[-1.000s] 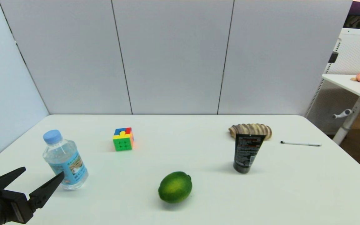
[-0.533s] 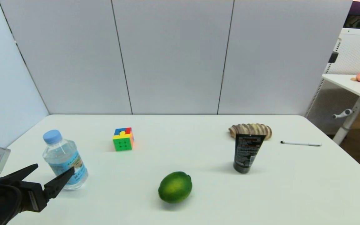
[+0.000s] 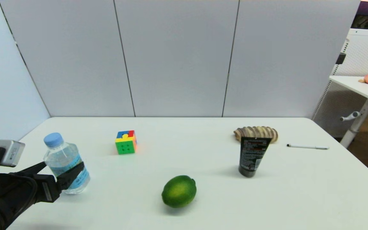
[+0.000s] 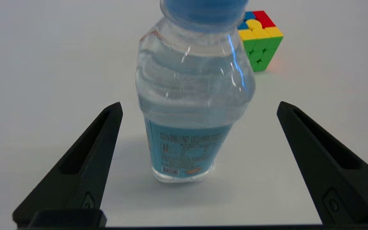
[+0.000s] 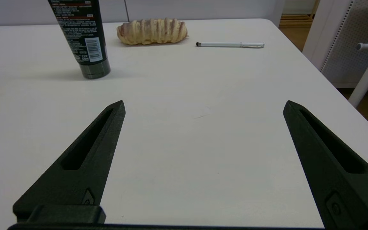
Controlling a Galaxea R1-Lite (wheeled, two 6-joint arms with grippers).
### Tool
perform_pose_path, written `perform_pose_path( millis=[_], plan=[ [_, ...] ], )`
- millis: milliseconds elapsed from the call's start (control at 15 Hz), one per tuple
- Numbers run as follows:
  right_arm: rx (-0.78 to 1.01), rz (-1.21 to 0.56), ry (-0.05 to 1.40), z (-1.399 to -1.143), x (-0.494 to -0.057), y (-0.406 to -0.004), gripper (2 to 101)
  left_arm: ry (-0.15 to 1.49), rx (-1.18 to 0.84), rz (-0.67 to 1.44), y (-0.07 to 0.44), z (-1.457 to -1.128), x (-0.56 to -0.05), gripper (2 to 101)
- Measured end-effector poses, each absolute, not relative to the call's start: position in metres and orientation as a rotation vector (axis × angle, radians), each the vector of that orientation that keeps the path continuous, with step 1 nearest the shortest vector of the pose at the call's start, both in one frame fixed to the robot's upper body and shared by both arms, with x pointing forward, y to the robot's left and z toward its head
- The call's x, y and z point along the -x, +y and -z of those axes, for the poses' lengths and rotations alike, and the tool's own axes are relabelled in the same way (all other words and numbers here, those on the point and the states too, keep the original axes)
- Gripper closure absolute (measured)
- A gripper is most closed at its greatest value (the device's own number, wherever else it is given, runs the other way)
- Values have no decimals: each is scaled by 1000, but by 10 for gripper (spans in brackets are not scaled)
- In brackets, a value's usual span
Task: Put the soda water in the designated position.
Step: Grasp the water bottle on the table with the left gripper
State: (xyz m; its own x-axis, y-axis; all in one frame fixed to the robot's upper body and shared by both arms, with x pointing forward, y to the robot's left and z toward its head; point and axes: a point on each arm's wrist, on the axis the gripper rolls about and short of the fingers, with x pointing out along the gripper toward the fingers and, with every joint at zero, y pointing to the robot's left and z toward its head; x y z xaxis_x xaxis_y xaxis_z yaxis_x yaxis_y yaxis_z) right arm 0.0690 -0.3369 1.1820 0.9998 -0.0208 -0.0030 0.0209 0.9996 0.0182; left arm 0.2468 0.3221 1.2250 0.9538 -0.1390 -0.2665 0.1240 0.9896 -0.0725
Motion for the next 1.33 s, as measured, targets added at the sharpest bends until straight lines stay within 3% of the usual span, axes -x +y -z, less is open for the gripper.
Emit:
perform_pose_path(
  millis=[667,1267,1333],
  plan=[
    [-18,20,3,-1182,-69,-337,43,245,55,125,321,-1225,-285,54],
    [-18,21,3,-1182,-69,-337,43,241,54,117,321,-1223,-287,54],
    [-18,21,3,-1182,-69,-337,43,241,54,117,321,-1223,-287,102]
  ],
)
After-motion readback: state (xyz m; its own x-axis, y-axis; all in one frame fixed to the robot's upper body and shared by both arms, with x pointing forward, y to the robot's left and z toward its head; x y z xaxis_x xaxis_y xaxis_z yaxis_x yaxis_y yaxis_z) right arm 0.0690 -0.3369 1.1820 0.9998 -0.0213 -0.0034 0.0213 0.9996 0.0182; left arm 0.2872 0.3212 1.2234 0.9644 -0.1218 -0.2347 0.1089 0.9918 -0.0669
